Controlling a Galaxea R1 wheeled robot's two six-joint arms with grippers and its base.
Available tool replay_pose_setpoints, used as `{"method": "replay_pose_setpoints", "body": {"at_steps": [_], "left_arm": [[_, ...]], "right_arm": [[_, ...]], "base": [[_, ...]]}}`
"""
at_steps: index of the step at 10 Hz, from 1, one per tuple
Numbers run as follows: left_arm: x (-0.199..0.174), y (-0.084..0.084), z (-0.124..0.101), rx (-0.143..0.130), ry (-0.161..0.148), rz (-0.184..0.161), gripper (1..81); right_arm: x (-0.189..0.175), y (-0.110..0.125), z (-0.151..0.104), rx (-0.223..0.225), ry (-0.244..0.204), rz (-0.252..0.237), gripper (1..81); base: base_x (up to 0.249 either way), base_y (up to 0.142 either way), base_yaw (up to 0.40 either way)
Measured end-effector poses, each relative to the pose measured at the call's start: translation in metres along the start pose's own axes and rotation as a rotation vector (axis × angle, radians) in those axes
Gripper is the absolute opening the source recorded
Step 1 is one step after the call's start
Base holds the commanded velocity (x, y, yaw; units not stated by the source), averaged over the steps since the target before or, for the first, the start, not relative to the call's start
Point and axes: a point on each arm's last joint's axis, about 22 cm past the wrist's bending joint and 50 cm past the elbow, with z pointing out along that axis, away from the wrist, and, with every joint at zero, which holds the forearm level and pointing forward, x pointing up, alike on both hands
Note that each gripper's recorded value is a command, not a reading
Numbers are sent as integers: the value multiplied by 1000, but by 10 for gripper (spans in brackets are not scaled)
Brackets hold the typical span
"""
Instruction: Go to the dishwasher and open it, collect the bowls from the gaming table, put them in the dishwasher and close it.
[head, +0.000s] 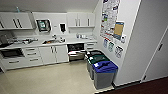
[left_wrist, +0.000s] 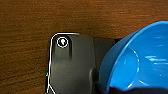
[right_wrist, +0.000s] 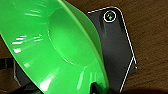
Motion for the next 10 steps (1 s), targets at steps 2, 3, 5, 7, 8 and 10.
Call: {"method": "replay_pose_setpoints", "body": {"at_steps": [2,3,5,7,8,10], "left_arm": [[0,0,0,0,0,0,10],[0,1,0,-1,0,0,10],[0,2,1,-2,0,0,10],[0,0,0,0,0,0,10],[0,0,0,0,-1,0,10],[0,0,0,0,0,0,10]], "right_arm": [[0,0,0,0,-1,0,10],[-1,0,0,0,-1,0,10],[0,1,0,-2,1,1,10],[0,0,0,0,-1,0,10],[0,0,0,0,-1,0,10],[0,0,0,-1,0,0,10]], "base": [[149,35,0],[149,71,0],[149,70,0],[149,70,0],[147,70,0],[147,68,0]]}}
